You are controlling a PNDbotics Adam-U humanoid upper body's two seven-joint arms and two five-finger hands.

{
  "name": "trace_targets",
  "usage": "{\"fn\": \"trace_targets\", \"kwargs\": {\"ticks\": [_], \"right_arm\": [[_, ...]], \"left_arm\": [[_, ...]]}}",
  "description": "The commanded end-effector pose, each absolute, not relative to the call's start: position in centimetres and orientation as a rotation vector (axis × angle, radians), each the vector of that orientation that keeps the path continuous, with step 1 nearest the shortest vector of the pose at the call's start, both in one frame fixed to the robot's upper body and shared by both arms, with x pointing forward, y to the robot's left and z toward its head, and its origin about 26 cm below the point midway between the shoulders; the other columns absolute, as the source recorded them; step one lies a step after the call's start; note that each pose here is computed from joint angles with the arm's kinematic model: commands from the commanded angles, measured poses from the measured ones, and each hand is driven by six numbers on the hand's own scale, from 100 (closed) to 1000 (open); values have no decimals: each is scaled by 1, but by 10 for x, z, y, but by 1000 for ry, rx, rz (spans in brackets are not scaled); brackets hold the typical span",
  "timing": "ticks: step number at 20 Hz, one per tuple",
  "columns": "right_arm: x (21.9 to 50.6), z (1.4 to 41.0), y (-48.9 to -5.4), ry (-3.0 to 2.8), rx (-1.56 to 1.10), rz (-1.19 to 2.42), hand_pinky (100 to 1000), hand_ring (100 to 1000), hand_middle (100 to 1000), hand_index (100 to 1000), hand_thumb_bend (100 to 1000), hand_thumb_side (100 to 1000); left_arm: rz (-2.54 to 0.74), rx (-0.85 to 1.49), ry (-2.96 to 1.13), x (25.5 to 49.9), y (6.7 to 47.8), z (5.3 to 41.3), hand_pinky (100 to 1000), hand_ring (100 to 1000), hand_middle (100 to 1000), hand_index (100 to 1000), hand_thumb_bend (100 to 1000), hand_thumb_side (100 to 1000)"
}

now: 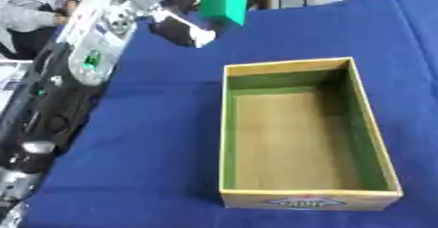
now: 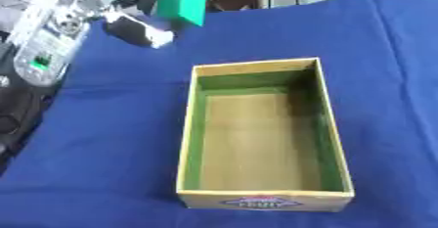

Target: Pick up objects on the table and place them in the box.

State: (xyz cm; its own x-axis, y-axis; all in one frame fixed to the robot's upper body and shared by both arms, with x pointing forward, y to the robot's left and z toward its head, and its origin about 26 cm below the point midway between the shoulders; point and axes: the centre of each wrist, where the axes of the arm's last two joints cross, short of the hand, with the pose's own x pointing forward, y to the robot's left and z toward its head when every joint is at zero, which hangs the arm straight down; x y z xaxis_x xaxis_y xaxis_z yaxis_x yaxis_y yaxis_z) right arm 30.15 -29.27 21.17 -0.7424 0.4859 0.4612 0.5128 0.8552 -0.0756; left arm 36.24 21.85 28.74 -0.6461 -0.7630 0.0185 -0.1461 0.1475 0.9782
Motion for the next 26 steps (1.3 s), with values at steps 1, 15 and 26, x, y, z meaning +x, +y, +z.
{"fn": "trace_targets", "kwargs": {"ticks": [1, 15, 26], "right_arm": [[298, 219, -297, -2579, -762, -64, 743, 810, 673, 772, 100, 885], [297, 217, -300, -2570, -791, -57, 743, 810, 672, 771, 100, 884], [296, 215, -300, -2562, -794, -64, 744, 812, 672, 771, 100, 881]], "left_arm": [[-1614, 834, -1919, 354, 191, 285, 108, 352, 156, 194, 100, 277], [-1970, 791, -1718, 362, 126, 249, 211, 432, 254, 305, 100, 295], [-2286, 854, -1410, 370, 111, 228, 610, 797, 745, 930, 402, 762]]}}
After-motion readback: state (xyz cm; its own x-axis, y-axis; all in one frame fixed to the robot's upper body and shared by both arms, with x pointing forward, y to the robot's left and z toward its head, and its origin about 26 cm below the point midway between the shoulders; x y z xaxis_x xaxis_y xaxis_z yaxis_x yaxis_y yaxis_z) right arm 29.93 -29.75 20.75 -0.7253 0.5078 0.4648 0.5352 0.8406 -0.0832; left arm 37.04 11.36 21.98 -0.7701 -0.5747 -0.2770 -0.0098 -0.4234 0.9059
